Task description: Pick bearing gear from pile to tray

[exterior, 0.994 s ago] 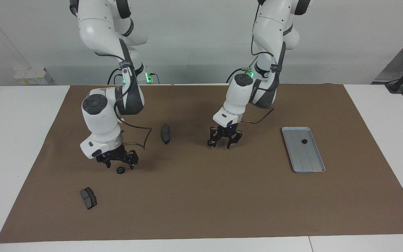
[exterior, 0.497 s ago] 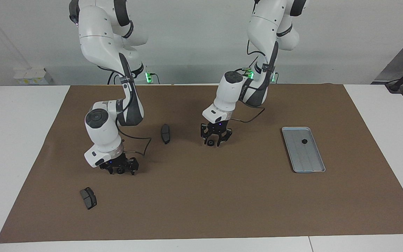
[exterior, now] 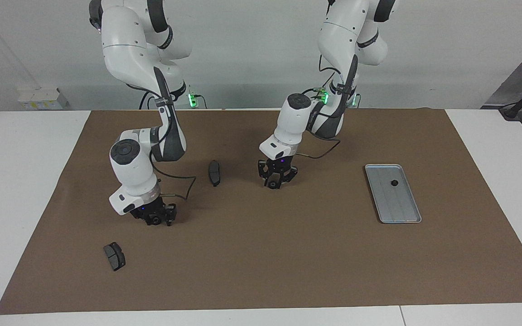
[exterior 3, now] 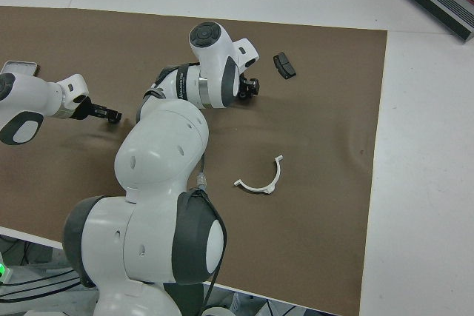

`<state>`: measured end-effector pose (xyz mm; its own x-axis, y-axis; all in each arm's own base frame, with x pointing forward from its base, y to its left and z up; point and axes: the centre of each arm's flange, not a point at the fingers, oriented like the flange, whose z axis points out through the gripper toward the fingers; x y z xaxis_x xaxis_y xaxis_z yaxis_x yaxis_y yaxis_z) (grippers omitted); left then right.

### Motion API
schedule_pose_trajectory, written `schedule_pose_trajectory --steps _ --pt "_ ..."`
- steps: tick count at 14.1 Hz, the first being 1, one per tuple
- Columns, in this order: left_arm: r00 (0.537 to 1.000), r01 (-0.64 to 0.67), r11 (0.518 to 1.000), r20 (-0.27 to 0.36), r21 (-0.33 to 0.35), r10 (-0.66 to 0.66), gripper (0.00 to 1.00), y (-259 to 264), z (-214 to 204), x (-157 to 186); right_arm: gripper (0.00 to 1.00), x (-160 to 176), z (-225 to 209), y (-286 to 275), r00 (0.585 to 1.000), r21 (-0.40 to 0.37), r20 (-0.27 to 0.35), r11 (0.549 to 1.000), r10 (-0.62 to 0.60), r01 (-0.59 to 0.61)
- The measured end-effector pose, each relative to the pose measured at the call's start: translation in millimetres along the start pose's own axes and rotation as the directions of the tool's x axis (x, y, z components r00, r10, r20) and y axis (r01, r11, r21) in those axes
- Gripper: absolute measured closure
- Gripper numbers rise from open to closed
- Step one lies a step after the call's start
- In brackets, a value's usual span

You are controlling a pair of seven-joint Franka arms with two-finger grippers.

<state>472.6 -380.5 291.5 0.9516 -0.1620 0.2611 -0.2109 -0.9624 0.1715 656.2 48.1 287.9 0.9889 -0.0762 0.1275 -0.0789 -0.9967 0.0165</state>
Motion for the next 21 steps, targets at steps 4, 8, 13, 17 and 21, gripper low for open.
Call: schedule_pose_trajectory --steps 4,8,13,17,21 --pt "1.0 -0.005 1.0 0.004 0.003 0.005 0.55 1.2 0.1 -1.3 0.66 1.4 -3.4 3.9 1.0 0.003 -0.005 1.0 0.01 -0.01" --pt "1.0 -0.008 1.0 0.012 0.006 0.008 0.64 2.4 -1.2 -2.0 0.66 5.0 -41.3 4.3 0.999 0.035 -0.03 0.999 0.042 -0.041" --pt "0.999 0.026 0.999 0.037 0.033 -0.028 0.64 -6.9 -11.7 18.9 0.66 -4.8 -97.5 -28.8 0.999 0.052 -0.033 0.998 0.028 -0.026" --pt "0.984 0.175 0.98 0.03 0.091 -0.178 0.64 -90.3 -63.6 94.4 0.66 -25.7 -108.9 -106.8 0.996 0.078 -0.031 0.994 0.084 -0.082" --pt "0.979 0.193 0.97 0.038 0.15 -0.201 0.64 -223.5 -103.1 121.8 0.66 -59.3 -115.7 -189.9 0.99 0.104 -0.019 0.985 0.142 -0.14"
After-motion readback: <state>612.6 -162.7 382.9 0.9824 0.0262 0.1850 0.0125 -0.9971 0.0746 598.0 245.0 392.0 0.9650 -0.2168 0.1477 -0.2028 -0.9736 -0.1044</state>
